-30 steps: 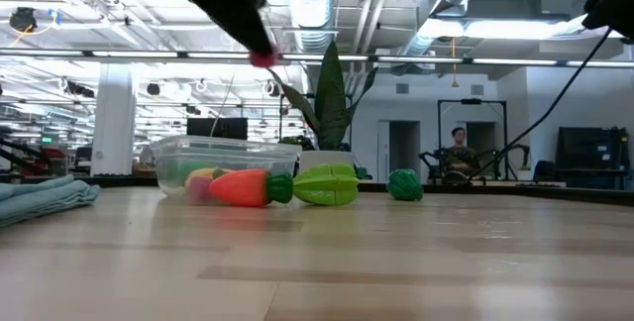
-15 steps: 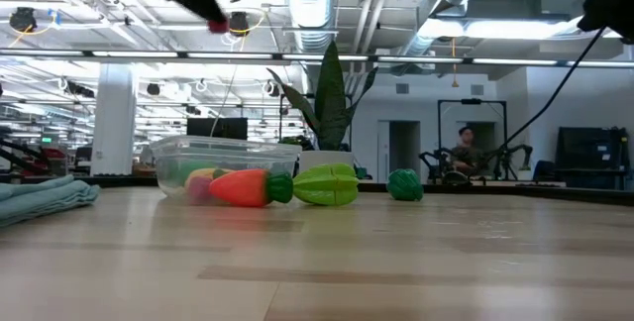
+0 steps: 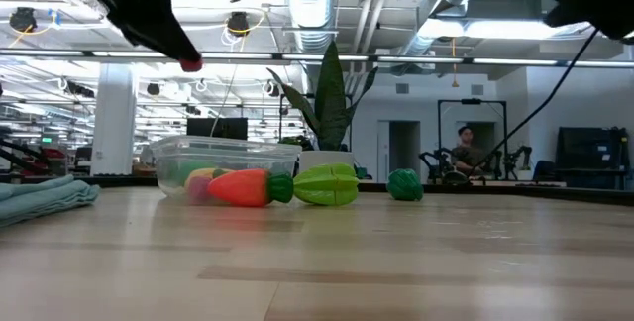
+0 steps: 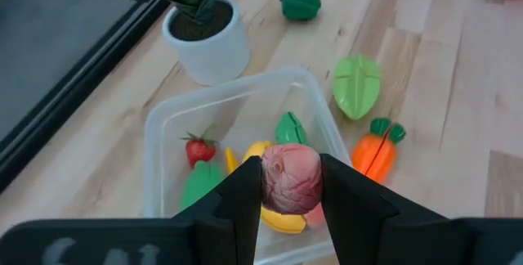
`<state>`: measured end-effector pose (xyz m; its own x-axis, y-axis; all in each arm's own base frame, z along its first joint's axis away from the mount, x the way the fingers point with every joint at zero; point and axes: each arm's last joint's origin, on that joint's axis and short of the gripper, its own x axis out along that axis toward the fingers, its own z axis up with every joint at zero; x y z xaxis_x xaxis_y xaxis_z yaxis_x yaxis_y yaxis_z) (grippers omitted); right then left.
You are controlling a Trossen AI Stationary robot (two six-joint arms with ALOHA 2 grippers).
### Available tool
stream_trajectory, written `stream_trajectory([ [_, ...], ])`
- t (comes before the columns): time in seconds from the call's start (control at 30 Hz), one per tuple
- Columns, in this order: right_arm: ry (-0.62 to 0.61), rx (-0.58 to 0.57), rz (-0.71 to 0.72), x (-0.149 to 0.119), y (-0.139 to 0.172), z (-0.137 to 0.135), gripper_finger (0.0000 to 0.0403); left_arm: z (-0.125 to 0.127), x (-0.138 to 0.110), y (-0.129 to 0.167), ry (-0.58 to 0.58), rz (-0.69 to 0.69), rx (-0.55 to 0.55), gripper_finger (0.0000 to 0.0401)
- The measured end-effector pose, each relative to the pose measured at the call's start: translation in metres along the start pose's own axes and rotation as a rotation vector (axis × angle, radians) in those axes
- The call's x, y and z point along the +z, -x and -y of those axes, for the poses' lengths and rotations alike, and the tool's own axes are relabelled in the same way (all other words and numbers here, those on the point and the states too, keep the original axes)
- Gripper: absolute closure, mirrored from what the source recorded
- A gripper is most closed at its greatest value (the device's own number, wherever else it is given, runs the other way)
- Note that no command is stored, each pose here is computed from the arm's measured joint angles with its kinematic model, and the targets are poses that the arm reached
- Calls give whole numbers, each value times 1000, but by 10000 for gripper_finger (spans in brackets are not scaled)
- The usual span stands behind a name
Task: Pick and placing Produce into tupperware
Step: Put the pink peach into the transparent container
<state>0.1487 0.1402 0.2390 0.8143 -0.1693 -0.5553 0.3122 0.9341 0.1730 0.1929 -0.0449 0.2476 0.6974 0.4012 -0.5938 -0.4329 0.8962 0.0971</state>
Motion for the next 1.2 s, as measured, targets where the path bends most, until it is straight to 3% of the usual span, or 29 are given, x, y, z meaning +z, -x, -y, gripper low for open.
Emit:
stream_trajectory([
  [0.43,-139,-108,146,29,-36,5,275,-7,-26,-12,-74,58,37,294],
  [0.77,-167,-137,199,42,-58,7,275,-22,-37,-28,-23,134,34,294],
  [1.2,-170,-191,205,48,-66,16,275,-46,-47,-53,58,115,-90,294],
])
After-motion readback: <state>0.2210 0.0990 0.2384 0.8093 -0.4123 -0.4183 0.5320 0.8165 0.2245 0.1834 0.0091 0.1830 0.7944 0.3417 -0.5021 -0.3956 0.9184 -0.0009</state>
